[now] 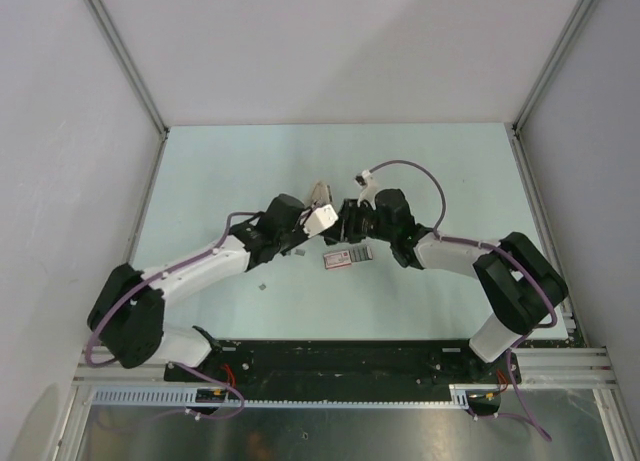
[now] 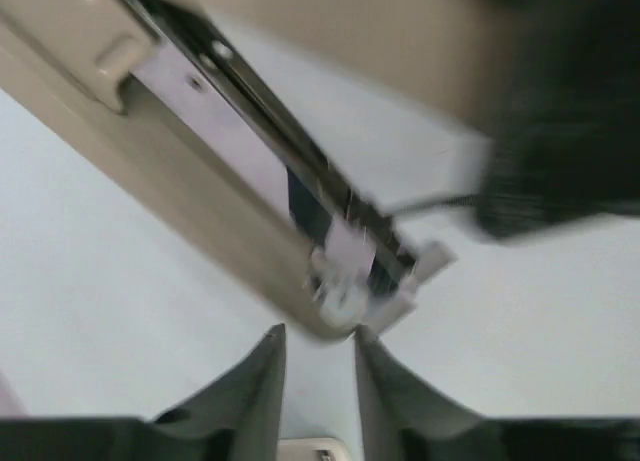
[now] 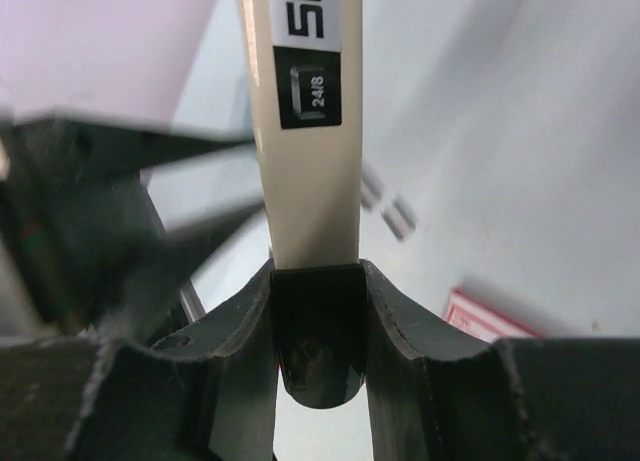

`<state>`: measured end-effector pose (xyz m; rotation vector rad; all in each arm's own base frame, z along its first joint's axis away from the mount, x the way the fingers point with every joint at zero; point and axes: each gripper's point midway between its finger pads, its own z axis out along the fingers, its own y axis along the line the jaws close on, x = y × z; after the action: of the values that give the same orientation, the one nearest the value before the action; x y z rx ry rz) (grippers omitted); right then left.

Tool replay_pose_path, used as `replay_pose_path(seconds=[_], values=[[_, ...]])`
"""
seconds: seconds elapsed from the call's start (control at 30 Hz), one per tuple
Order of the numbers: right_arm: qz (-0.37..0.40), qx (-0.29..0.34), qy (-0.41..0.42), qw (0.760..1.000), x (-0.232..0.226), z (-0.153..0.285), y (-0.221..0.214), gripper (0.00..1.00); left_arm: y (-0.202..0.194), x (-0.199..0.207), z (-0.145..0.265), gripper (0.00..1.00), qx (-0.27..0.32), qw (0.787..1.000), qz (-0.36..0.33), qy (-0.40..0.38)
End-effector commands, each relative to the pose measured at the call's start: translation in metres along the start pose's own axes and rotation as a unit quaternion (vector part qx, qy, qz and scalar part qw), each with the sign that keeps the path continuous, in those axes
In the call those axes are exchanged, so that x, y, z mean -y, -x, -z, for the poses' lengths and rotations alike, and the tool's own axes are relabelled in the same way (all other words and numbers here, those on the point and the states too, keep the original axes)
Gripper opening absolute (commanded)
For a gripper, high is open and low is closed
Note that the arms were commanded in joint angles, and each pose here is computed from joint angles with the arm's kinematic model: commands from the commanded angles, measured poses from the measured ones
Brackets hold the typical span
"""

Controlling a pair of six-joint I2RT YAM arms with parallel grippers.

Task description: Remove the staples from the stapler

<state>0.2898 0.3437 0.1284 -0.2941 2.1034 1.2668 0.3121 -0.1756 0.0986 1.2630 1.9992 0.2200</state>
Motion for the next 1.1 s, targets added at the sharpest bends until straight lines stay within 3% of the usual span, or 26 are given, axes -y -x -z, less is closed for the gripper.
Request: replay_pose_path(seconds=[0.0,0.17,0.37,0.53,0.67,0.87,0.97,1.07], values=[[0.014,0.131,0.027,0.991,-0.044,0.003,0.085,0.00,0.044,0.037,0.049,0.45,0.076,0.986,0.069,-0.135],[0.037,0.137,-0.014,0.990,-0.039,0.001,0.100,0.00,0.048,0.038,0.070,0.62,0.093,0.979,0.090,-0.157],[0.077,0.089,-0.127,0.985,0.001,-0.010,0.104,0.00,0.050,-0.015,0.089,0.81,0.114,0.973,0.167,-0.109],[0.101,0.045,-0.207,0.972,0.031,-0.022,0.099,0.00,0.024,-0.070,0.099,0.85,0.132,0.950,0.270,-0.081],[0.132,0.005,-0.266,0.955,0.053,-0.039,0.087,0.00,-0.007,-0.088,0.107,0.86,0.146,0.930,0.328,-0.081],[0.182,-0.037,-0.321,0.929,0.068,-0.073,0.075,0.00,-0.021,-0.080,0.125,0.89,0.172,0.932,0.311,-0.072],[0.182,-0.041,-0.324,0.927,0.072,-0.086,0.075,0.00,-0.023,-0.075,0.131,0.98,0.177,0.937,0.295,-0.069],[0.178,-0.046,-0.322,0.929,0.075,-0.097,0.072,0.00,-0.028,-0.070,0.134,0.99,0.170,0.940,0.287,-0.068]])
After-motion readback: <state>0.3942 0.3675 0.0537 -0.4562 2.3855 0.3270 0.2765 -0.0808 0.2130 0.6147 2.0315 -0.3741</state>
